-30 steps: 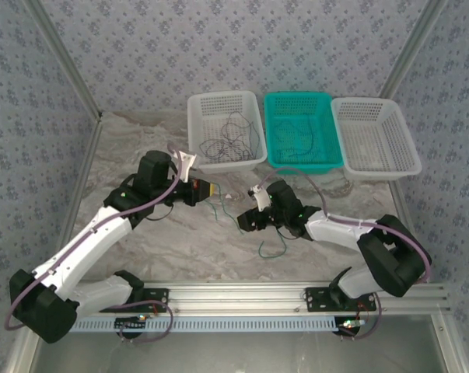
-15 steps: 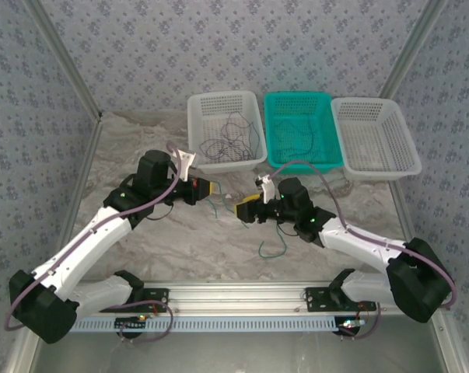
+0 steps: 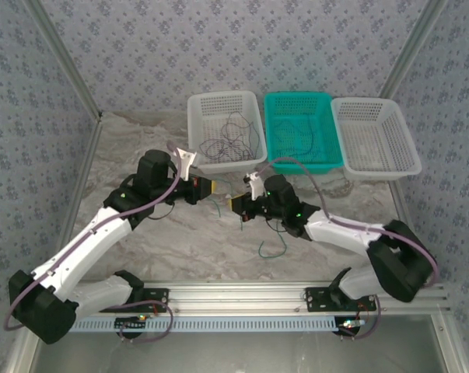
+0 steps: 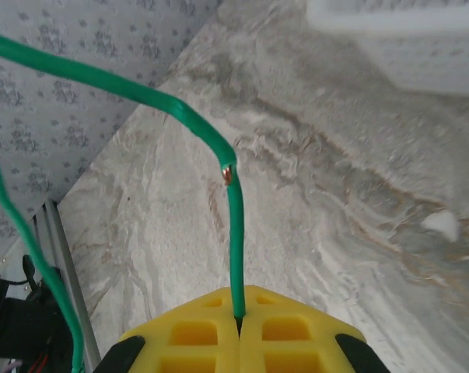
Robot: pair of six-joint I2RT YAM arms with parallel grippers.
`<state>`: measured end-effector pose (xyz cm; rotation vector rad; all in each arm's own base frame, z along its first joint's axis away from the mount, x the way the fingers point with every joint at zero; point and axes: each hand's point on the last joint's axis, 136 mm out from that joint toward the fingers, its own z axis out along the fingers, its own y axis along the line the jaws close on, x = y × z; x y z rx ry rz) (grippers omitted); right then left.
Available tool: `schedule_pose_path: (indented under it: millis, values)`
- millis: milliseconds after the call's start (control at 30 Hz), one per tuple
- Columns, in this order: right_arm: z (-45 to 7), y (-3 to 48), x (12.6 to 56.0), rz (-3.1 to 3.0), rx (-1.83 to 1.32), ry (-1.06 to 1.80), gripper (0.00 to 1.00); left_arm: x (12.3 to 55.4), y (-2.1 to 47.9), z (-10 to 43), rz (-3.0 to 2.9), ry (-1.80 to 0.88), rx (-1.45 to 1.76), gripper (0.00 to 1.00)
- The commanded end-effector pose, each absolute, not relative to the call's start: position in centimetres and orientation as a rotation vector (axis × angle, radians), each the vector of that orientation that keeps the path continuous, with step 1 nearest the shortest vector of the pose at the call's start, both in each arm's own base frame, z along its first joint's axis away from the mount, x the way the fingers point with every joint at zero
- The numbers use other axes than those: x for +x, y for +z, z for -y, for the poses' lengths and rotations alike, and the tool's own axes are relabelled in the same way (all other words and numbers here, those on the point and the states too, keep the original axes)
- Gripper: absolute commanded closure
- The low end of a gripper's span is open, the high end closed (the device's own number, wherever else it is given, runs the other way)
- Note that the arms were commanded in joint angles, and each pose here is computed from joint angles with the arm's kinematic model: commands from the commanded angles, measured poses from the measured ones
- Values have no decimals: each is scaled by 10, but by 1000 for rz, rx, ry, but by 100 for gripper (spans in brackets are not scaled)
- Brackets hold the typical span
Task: Untangle the cables
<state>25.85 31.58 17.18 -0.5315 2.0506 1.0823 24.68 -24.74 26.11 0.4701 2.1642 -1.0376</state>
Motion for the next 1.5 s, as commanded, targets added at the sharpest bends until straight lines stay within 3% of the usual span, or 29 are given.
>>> schedule_pose_path:
  millis: [0, 67, 133, 333, 433, 633, 667, 733, 767, 867, 1000, 1133, 1467]
  values:
    - [-271, 218, 277, -1942, -368, 951, 100, 238, 281, 245, -2079, -1033, 511, 71]
    - [-236, 233, 290, -1930, -269, 865, 100, 233, 287, 245, -2045, -1045, 526, 56]
    - [-192, 247, 308, -1922, -153, 752, 100, 224, 296, 247, -1998, -1077, 569, 49]
    - [-26, 253, 376, -1962, 442, 307, 100, 181, 319, 267, -1853, -1200, 797, 39]
    - [43, 237, 411, -1943, 680, 253, 100, 164, 330, 272, -1802, -1237, 871, 34]
    - [123, 200, 480, -1958, 875, 176, 99, 154, 341, 272, -1766, -1244, 872, 17]
    - [129, 195, 489, -1976, 879, 170, 90, 156, 339, 271, -1773, -1231, 863, 13]
    - [143, 189, 504, -1999, 906, 113, 57, 158, 337, 269, -1784, -1206, 844, 7]
    - [148, 192, 508, -1989, 918, 86, 48, 158, 337, 268, -1783, -1204, 842, 7]
    - [148, 219, 508, -1925, 890, 87, 38, 158, 337, 268, -1782, -1196, 837, 5]
    - [115, 248, 479, -1876, 815, 173, 36, 168, 336, 268, -1766, -1154, 809, 5]
    - [51, 245, 421, -1953, 730, 241, 36, 189, 331, 265, -1781, -1040, 750, 3]
    - [-91, 146, 276, -2377, 548, 328, 37, 199, 320, 268, -1766, -971, 771, 1]
